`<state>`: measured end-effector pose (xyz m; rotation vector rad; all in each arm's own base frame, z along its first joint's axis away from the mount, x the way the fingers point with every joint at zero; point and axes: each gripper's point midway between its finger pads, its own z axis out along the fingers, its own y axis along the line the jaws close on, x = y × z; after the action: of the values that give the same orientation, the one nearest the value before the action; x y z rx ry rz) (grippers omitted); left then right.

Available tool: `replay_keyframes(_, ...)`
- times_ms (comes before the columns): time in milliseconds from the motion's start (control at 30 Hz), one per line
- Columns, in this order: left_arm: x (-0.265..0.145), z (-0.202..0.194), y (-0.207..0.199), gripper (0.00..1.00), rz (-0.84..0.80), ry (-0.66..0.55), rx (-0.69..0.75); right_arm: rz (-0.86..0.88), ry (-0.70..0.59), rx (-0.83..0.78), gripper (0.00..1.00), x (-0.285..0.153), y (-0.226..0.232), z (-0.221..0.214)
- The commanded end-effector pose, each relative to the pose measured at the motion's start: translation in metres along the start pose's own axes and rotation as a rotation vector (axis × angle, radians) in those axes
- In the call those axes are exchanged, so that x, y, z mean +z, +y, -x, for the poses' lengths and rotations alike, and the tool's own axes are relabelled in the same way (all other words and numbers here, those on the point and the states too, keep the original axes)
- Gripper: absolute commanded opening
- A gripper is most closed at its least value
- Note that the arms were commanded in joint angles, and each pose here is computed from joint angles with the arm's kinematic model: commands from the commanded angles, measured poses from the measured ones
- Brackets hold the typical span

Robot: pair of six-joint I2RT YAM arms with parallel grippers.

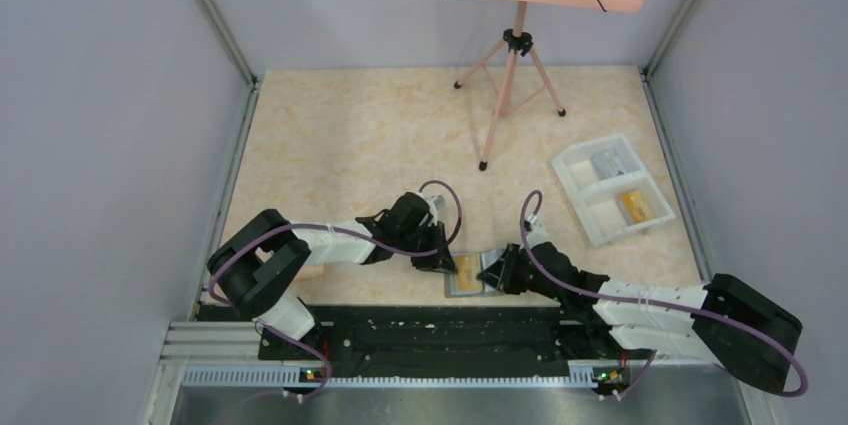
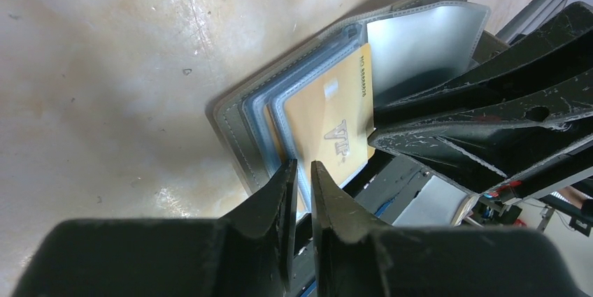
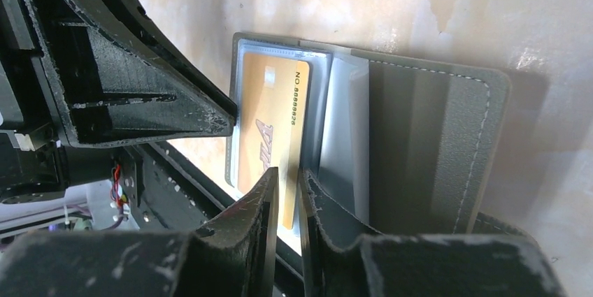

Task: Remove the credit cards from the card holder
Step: Remove the credit card from the card holder.

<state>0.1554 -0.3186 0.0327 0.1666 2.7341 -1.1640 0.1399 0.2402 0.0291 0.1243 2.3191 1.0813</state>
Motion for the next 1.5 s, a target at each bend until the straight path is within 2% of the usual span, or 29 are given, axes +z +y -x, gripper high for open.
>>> replay_keyframes(0, 0.005, -0.001, 0.009, 0.18, 0.029, -0.006, -0.007, 0.052, -0.024, 0.014, 0.17, 0.001, 0.010, 0.007)
replay_keyframes(233, 0.007, -0.003, 0.013, 0.17, 0.041, 0.000, -0.016, 0.043, -0.022, 0.022, 0.17, 0.003, 0.007, 0.006)
replay_keyframes(300, 0.007, -0.002, 0.015, 0.17, 0.047, -0.003, -0.018, 0.046, -0.029, 0.019, 0.12, 0.003, 0.008, 0.008)
replay_keyframes(367, 0.006, -0.002, 0.016, 0.17, 0.057, -0.007, -0.017, 0.050, -0.041, 0.016, 0.00, 0.004, 0.007, 0.012)
replay_keyframes(600, 0.008, -0.001, 0.035, 0.15, 0.151, -0.012, -0.014, 0.042, -0.048, 0.011, 0.00, -0.005, 0.004, 0.018)
replay_keyframes(867, 0.012, -0.001, 0.039, 0.15, 0.163, -0.005, -0.013, 0.078, -0.059, 0.030, 0.00, -0.015, 0.005, 0.020)
replay_keyframes(1033, 0.013, -0.001, 0.040, 0.15, 0.171, -0.001, -0.012, 0.030, -0.048, 0.043, 0.00, -0.015, -0.004, 0.019)
replay_keyframes(1133, 0.013, -0.001, 0.040, 0.15, 0.171, 0.000, -0.009, 0.024, -0.052, 0.039, 0.05, -0.015, -0.003, 0.021)
replay_keyframes(1167, 0.013, -0.001, 0.041, 0.15, 0.173, 0.000, -0.010, 0.035, -0.050, 0.034, 0.00, -0.015, -0.002, 0.021)
replay_keyframes(1467, 0.012, 0.000, 0.041, 0.15, 0.175, -0.004, -0.007, 0.085, -0.046, 0.065, 0.00, -0.016, 0.010, 0.023)
